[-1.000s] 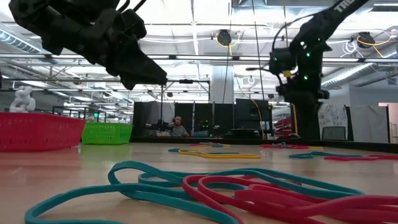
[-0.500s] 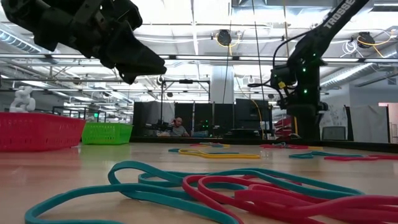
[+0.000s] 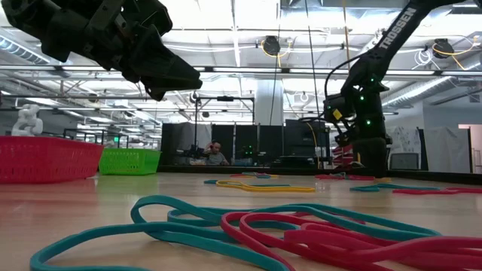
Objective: Sort rubber bands into baskets
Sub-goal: Put the yellow rubber band into the green bin
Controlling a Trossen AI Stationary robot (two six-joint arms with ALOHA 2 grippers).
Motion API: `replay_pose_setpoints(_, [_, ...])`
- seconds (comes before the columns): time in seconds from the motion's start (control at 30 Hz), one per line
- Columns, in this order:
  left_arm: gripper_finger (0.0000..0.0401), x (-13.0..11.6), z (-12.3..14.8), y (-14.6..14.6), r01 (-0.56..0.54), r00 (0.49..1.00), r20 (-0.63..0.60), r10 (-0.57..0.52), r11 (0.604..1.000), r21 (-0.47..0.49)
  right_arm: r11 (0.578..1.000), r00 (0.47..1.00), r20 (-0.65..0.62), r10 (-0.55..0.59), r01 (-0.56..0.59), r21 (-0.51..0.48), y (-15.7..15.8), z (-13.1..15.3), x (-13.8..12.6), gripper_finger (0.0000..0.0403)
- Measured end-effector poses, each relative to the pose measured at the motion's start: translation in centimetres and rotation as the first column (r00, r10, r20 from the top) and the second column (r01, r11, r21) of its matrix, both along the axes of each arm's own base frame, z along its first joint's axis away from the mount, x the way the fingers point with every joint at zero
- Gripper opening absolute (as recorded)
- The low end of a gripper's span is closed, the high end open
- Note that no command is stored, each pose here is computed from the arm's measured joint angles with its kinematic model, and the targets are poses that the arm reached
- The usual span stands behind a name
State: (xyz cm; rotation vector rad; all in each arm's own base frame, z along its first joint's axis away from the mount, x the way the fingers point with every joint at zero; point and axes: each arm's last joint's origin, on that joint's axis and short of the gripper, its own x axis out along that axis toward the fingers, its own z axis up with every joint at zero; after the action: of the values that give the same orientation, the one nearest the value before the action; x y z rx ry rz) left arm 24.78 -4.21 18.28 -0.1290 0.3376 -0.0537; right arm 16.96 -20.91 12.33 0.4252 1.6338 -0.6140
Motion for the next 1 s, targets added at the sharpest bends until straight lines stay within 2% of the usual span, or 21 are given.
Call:
replay_pose_setpoints(0.1, [0.0118,0.0,0.0,0.0,0.000,1.000,0.000,0.000,1.000,0.000,1.000,1.000,0.017,0.015,-0.016,0.013,0.2,0.1,0.1,0.0027])
replay_pose_setpoints(0.17, [0.0118,0.0,0.0,0.0,0.000,1.000,0.000,0.000,1.000,0.000,1.000,1.000,0.026,0.014,-0.015,0.008,0.3,0.2,0.0,0.0010])
replay_pose_setpoints(0.33, [0.0118,0.0,0.0,0.0,0.000,1.000,0.000,0.000,1.000,-0.001,1.000,0.999,0.036,-0.010,0.011,-0.022,0.5,2.1,-0.3,0.0002])
replay_pose_setpoints(0.43, [0.0118,0.0,0.0,0.0,-0.002,1.000,-0.001,0.002,1.000,-0.008,0.996,0.996,0.073,-0.042,0.048,-0.078,0.6,4.6,-0.3,0.0001])
replay_pose_setpoints(0.67, [0.0118,0.0,0.0,0.0,-0.002,1.000,0.000,0.002,1.000,-0.008,0.984,0.985,0.174,-0.017,0.047,-0.170,2.1,8.2,-0.4,0.0000])
replay_pose_setpoints(1.0, [0.0118,0.0,0.0,0.0,-0.005,1.000,-0.001,0.005,1.000,-0.019,0.978,0.946,0.316,0.067,0.000,-0.209,5.5,11.0,0.9,0.0000])
